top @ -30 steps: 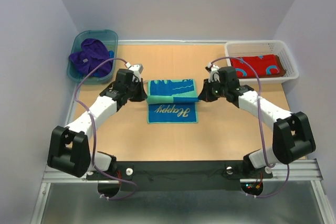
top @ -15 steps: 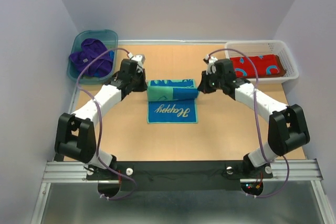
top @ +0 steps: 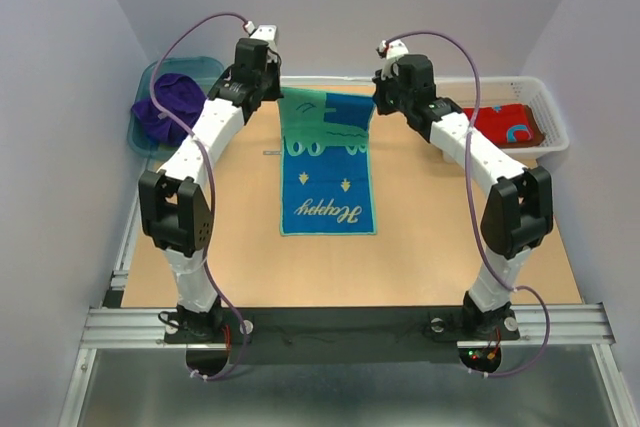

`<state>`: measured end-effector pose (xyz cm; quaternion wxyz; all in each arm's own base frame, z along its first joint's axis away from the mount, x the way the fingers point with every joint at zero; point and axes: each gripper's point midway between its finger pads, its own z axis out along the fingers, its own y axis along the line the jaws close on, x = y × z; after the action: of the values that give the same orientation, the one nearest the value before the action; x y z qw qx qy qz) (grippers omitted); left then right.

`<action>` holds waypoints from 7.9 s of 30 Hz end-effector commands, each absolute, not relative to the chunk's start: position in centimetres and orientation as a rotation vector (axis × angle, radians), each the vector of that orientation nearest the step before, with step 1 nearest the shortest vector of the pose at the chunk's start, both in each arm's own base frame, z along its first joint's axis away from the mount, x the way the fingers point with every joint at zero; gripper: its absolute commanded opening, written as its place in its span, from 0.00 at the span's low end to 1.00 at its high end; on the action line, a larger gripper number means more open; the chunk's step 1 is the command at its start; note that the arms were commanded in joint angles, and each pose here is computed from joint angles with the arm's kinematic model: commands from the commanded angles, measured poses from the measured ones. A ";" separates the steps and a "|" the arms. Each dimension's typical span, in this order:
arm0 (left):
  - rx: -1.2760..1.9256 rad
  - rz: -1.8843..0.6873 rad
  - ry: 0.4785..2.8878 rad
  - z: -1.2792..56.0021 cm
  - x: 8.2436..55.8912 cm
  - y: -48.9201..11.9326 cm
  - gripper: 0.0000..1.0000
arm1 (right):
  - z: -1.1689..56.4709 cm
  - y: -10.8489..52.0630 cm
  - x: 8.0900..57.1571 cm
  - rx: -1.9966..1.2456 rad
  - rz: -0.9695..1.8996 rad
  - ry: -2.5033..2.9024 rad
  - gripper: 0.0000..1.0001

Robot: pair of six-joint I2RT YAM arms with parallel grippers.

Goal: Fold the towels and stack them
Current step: Fold the towel

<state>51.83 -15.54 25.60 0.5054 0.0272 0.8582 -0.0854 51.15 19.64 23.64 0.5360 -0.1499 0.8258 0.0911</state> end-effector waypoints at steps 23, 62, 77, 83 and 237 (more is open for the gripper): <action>0.081 -0.154 2.348 14.3 39.5 -11.0 0.00 | 16.0 18.7 40.0 -0.374 0.453 2.194 0.00; -0.042 -0.224 2.369 12.1 33.6 -12.2 0.00 | 9.2 19.0 30.9 -0.242 0.643 2.437 0.00; -0.096 -0.232 2.496 6.8 29.0 -11.7 0.17 | 3.8 19.8 24.7 -0.248 0.795 2.649 0.12; -0.090 -0.388 2.424 9.6 27.0 -13.3 0.69 | 5.3 19.6 23.3 -0.267 0.828 2.629 0.49; -0.203 -0.160 2.594 1.7 22.7 -14.8 0.14 | 4.2 22.9 24.2 -0.118 0.355 2.640 0.01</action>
<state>23.03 -15.43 2.05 0.2726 -0.0817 0.9551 -0.0826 23.81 22.77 2.96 0.2113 -0.0402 0.9686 0.1245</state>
